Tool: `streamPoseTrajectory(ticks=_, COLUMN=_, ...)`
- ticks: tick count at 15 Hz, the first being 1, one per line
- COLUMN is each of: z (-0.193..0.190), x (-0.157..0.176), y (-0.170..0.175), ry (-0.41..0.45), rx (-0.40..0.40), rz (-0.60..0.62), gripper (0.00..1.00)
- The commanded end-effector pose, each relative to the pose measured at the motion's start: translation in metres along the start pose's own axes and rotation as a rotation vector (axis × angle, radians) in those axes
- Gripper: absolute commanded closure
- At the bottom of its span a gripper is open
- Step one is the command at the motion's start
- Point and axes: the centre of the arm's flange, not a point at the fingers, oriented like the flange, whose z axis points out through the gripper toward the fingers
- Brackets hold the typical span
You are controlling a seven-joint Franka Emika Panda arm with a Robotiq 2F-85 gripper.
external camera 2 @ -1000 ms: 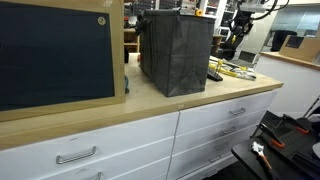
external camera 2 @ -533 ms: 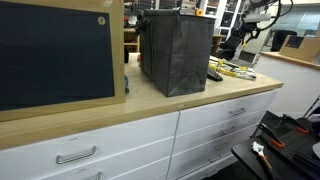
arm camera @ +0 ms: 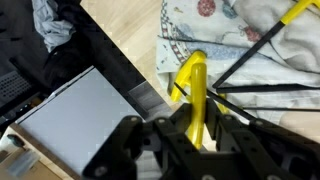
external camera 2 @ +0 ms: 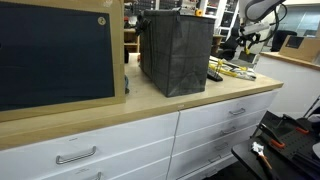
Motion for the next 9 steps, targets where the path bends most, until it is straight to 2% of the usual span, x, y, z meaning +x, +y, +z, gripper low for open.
streamPoseTrajectory(ticks=1, z=0.005, x=-0.038, y=-0.013, ry=0.068, rx=-0.109, rz=-0.144, gripper=0.95)
streamPoseTrajectory(ticks=5, z=0.012, x=-0.076, y=-0.032, ry=0.145, rx=-0.194, rz=-0.327, gripper=0.95)
streamPoseTrajectory(ticks=9, z=0.02, x=-0.097, y=-0.042, ry=0.191, rx=-0.24, rz=-0.437, gripper=0.95)
